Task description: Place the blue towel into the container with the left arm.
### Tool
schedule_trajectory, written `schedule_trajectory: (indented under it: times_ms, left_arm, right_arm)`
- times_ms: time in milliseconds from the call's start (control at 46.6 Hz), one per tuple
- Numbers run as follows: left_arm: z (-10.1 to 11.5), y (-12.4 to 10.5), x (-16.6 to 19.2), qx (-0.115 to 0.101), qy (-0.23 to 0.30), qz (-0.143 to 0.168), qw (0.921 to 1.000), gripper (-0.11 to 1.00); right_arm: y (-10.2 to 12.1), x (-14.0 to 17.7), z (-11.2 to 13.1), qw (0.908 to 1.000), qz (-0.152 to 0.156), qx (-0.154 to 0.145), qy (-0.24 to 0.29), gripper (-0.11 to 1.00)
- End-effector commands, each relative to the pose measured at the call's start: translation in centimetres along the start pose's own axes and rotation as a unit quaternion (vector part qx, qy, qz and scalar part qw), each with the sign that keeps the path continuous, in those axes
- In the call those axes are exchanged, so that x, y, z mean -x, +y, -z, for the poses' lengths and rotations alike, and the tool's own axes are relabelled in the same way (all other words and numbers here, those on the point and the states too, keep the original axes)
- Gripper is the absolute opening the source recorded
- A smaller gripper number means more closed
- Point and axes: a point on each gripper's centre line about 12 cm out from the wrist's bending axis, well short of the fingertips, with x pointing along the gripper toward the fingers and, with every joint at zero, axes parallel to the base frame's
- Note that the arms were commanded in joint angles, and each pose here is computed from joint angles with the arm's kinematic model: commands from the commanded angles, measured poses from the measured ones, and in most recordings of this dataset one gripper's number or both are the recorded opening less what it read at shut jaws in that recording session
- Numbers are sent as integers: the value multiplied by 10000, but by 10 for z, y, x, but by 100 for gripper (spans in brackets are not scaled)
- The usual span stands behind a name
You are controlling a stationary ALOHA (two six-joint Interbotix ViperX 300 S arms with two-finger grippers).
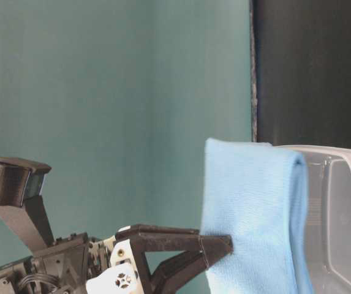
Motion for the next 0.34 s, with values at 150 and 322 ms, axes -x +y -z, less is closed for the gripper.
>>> schedule_trajectory:
  times_ms: [150, 322]
  left_arm:
    - [-8, 1, 6, 185, -200, -9, 9996, 81]
    - [-9, 2, 19, 495, -360, -6, 9981, 89]
  right_arm:
    - [0, -2, -6, 10000, 4, -30, -55, 74]
    - [1, -2, -6, 10000, 2, -22, -70, 74]
